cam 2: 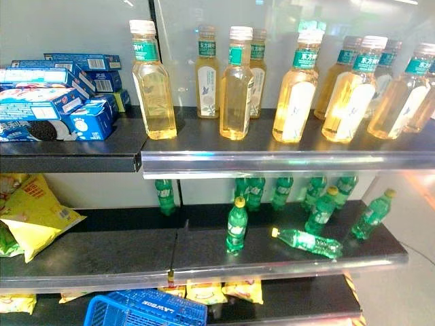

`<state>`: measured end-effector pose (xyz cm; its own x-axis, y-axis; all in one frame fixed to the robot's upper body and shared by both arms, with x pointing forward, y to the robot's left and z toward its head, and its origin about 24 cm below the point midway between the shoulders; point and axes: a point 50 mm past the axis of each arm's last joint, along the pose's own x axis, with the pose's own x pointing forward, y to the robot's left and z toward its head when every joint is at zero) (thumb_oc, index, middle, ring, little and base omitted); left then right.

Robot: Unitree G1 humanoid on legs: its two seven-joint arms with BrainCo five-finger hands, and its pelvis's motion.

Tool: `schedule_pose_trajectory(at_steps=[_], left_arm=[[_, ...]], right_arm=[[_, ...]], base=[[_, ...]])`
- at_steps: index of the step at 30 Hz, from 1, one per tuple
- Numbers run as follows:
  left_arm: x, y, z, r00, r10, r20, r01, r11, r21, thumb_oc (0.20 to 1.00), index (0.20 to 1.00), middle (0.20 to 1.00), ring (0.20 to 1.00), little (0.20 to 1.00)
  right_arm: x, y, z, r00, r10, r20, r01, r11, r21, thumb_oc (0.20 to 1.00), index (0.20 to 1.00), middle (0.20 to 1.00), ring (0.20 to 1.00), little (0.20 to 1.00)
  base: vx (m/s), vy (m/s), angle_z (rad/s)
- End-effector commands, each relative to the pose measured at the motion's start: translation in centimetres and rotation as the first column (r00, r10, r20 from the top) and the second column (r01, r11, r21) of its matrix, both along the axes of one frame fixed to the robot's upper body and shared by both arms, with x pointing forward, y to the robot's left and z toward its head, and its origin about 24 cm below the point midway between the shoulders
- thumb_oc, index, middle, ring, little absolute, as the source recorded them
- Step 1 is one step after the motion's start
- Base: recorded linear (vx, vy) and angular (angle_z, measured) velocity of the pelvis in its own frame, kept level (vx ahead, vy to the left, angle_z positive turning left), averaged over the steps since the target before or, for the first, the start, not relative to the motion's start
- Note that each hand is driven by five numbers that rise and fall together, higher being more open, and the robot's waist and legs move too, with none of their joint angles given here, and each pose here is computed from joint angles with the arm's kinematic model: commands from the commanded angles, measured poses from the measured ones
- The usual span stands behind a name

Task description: Pick up the snacks into the basket

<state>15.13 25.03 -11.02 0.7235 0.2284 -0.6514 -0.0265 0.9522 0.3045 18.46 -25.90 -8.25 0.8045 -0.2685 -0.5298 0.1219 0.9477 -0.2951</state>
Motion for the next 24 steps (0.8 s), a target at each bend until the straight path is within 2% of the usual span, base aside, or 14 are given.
schedule_pose_trajectory(at_steps=[1,4,13,24], left_arm=[[3.8,2.2,5.1,0.954,0.008,0.299,-0.025,0.998,0.052,0.200,0.200,0.200,0.200,0.200],[4.5,2.2,6.5,0.927,0.022,0.374,-0.037,0.999,0.033,0.200,0.200,0.200,0.200,0.200],[4.8,2.5,8.6,0.892,0.017,0.451,-0.036,0.999,0.032,0.200,0.200,0.200,0.200,0.200],[6.7,1.5,10.3,0.851,-0.016,0.525,0.007,1.000,0.018,0.200,0.200,0.200,0.200,0.200]], right_arm=[[1.3,-2.7,4.6,0.979,0.050,0.198,-0.029,0.994,-0.108,1.000,1.000,1.000,1.000,1.000],[1.6,-2.9,6.5,0.960,0.090,0.264,-0.051,0.987,-0.151,1.000,1.000,1.000,1.000,1.000],[2.6,-2.9,9.8,0.920,0.201,0.336,-0.129,0.966,-0.223,1.000,1.000,1.000,1.000,1.000],[8.7,0.5,15.4,0.777,0.426,0.464,-0.273,0.891,-0.363,1.000,1.000,1.000,1.000,1.000]], base=[[0.06,-0.068,0.14],[0.04,-0.073,0.07],[0.03,-0.039,0.03],[-0.05,-0.022,0.04]])
